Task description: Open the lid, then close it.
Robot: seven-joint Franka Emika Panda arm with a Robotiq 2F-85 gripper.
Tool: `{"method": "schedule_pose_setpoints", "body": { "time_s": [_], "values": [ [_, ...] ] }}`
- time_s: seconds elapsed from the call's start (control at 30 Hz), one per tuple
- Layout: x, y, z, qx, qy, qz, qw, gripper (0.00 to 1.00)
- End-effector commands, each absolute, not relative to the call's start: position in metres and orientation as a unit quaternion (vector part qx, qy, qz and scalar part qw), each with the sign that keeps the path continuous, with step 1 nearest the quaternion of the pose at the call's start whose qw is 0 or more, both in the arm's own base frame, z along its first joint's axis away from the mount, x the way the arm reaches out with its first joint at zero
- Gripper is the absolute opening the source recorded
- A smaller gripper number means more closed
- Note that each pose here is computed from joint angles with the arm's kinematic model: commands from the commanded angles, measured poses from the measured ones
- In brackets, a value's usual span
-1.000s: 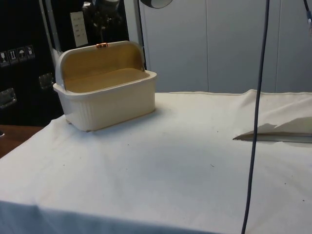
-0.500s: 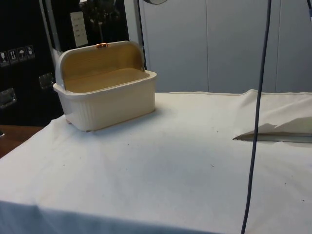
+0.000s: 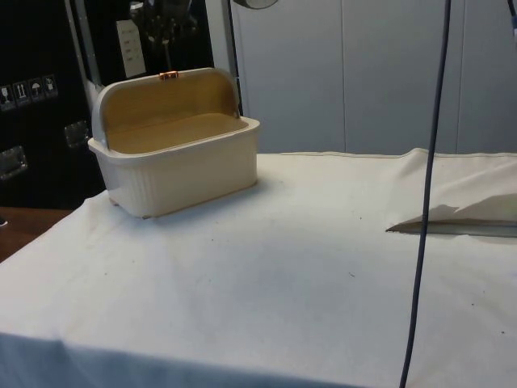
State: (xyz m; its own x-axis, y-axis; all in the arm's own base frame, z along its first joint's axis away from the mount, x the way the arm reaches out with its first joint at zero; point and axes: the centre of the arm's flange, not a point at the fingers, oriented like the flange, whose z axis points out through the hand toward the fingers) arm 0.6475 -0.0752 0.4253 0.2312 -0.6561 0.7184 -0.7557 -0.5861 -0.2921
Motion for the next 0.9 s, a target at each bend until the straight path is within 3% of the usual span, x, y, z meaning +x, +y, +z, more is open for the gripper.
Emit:
{"method": "schedule_pose_setpoints", "body": {
  "time_s": [0.0,0.87],
  "values": [
    [0.644,-0.073,0.42,0.791,-0.447,0.415,0.052,0.0],
    [0.643,-0.07,0.407,0.823,-0.436,0.36,0.048,0.0]
  ]
}}
